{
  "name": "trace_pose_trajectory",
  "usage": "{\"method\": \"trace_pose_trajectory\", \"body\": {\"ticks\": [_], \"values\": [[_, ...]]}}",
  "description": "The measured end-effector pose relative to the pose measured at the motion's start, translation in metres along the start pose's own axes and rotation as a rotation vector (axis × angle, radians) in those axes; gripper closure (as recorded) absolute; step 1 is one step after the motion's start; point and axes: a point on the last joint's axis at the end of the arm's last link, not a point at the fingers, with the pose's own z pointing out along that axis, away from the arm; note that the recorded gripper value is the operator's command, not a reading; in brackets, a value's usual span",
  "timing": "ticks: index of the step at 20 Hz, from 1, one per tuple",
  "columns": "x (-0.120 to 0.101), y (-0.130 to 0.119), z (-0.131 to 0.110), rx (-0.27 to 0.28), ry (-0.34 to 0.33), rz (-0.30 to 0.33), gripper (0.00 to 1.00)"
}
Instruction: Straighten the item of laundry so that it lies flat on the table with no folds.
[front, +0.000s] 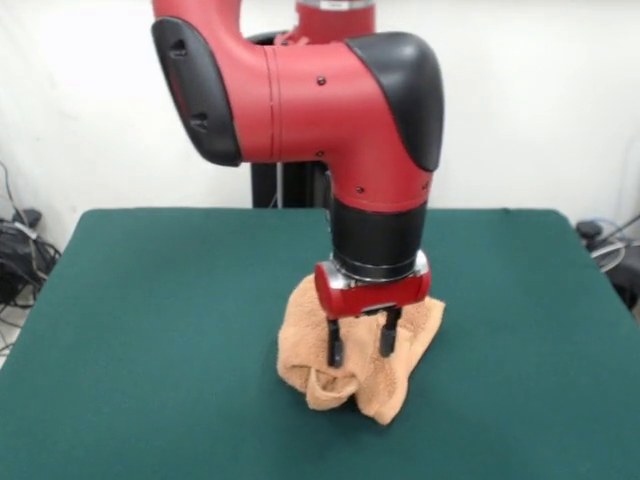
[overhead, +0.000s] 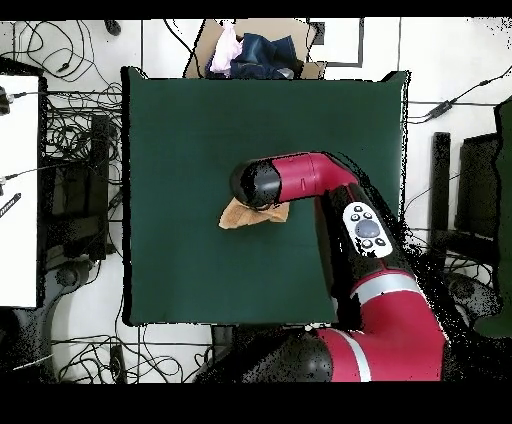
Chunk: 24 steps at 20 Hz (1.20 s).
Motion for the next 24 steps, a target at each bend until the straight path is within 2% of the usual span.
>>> {"method": "trace_pose_trajectory", "body": {"ticks": [10,16,24], "values": [[0.002,-0.014,0.003,0.015,0.003,0.018,0.0],[0.0,-0.014,0.021,0.003,0.003,0.028,0.0],[-0.006,-0.012,0.04,-0.003,-0.05,0.035,0.0]]}}
